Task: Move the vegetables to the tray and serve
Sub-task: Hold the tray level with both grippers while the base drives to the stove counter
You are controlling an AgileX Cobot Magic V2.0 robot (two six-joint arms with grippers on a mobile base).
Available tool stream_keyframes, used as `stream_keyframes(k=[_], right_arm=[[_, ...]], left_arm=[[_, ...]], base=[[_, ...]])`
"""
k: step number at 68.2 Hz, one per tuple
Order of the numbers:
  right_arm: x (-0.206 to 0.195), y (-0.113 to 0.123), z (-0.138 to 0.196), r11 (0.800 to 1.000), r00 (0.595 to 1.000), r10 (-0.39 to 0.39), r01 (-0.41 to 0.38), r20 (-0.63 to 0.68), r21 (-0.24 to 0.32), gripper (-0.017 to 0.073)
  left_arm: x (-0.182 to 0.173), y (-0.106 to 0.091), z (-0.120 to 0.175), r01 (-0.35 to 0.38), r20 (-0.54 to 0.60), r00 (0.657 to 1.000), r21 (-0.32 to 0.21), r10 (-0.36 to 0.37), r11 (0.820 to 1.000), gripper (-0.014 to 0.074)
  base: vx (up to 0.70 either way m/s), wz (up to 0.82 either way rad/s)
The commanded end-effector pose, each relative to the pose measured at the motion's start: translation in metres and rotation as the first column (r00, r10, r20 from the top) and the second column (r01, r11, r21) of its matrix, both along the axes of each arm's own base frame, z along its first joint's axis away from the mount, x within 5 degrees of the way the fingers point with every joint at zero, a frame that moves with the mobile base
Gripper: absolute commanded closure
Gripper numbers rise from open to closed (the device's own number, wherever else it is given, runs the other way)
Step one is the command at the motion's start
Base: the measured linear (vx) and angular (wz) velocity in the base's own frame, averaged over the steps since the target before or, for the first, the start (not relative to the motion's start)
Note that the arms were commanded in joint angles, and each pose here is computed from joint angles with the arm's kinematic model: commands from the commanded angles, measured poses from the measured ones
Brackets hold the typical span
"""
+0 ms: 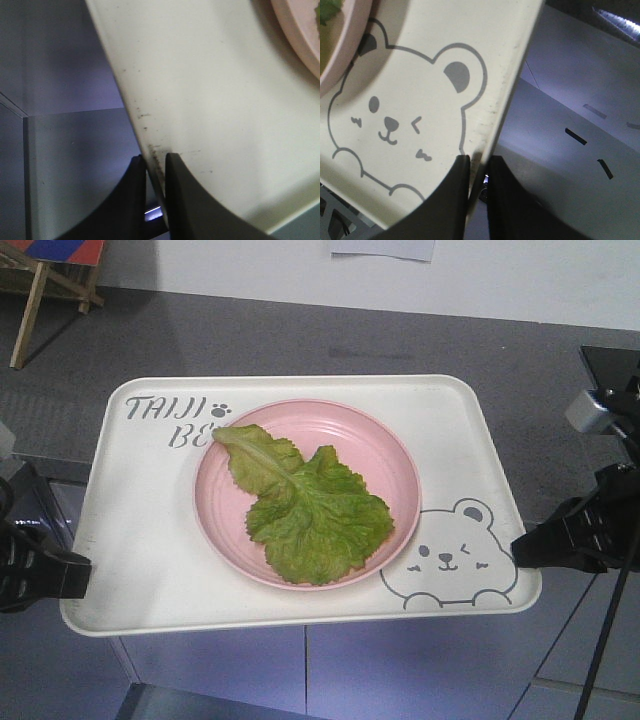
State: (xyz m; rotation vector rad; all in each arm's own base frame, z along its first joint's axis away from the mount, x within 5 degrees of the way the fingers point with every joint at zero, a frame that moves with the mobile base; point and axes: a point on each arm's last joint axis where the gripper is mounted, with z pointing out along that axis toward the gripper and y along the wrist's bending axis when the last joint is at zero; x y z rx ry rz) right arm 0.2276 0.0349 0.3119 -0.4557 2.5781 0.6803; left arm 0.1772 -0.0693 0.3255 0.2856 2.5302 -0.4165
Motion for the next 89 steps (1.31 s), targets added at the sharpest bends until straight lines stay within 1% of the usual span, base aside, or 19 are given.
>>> stream_keyframes(k=[1,89], right_arm=[[-0.0047,0.0091,0.0184,0.995,0.997,0.040,-0.046,0.068,0.083,0.0564],[-0.0047,0.0091,0.0184,0.995,0.997,0.040,-0.046,0.068,0.083,0.0564]], left_arm=[[0.0005,-0.0058,0.0162,0.025,0.094,0.995,-0.064,-0.019,0.998,0.0601],[0.0005,-0.0058,0.0162,0.025,0.094,0.995,-0.064,-0.019,0.998,0.0601]], base=[[0.18,-0.03],[0.15,-0.10]])
